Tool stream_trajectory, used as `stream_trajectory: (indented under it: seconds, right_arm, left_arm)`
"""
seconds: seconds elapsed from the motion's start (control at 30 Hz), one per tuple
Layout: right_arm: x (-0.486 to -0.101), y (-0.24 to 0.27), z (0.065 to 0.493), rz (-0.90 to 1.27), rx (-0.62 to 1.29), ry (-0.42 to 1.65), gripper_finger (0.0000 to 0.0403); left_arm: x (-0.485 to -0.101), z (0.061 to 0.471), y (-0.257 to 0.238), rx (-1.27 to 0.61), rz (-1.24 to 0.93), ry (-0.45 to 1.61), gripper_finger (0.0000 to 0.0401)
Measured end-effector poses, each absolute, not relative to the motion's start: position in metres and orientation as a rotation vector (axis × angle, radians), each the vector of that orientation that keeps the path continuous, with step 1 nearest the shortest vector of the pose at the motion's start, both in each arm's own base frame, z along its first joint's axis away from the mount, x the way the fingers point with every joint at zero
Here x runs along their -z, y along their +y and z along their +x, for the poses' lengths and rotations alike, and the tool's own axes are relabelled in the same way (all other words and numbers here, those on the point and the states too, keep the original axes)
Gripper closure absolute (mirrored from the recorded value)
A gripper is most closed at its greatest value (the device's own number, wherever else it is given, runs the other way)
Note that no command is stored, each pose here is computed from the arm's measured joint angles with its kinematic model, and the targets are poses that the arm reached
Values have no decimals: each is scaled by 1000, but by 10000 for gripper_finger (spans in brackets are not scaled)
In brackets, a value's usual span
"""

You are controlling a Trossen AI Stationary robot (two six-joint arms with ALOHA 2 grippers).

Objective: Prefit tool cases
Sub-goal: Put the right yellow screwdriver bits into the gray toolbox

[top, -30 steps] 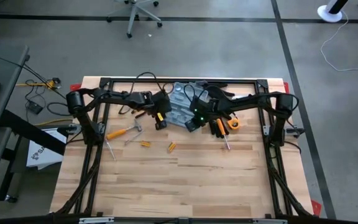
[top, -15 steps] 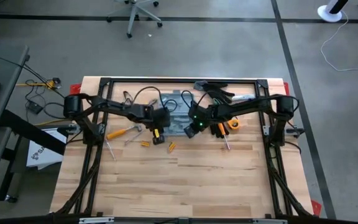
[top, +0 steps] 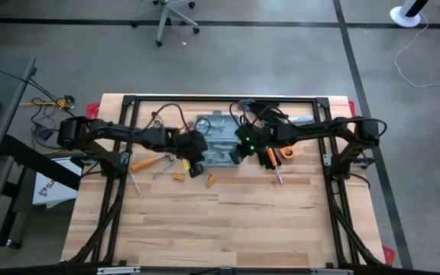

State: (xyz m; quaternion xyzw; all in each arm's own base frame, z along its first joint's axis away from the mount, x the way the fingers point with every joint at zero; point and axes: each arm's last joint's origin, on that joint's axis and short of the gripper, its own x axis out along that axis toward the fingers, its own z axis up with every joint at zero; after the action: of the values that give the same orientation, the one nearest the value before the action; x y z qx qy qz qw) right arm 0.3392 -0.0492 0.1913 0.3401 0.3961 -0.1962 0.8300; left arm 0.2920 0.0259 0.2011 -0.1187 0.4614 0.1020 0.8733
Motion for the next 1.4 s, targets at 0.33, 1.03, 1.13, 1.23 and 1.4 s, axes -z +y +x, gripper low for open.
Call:
stream_trajectory:
  seconds: [0.33,1.03,1.13,1.23,1.4]
  right_arm:
    - [-199,-13,319,581,323,973,403]
    - [-187,13,222,677,389,925,403]
    - [-187,13,220,669,398,934,403]
    - [-187,12,220,662,407,929,403]
    - [-187,12,220,649,422,922,403]
  left_arm:
    - [-192,300,-43,-333,-344,880,401]
    - [-129,315,-81,-521,-537,905,305]
    - [-128,315,-81,-523,-544,906,264]
    - [-126,313,-80,-543,-526,921,230]
    - [-124,305,-77,-597,-469,982,205]
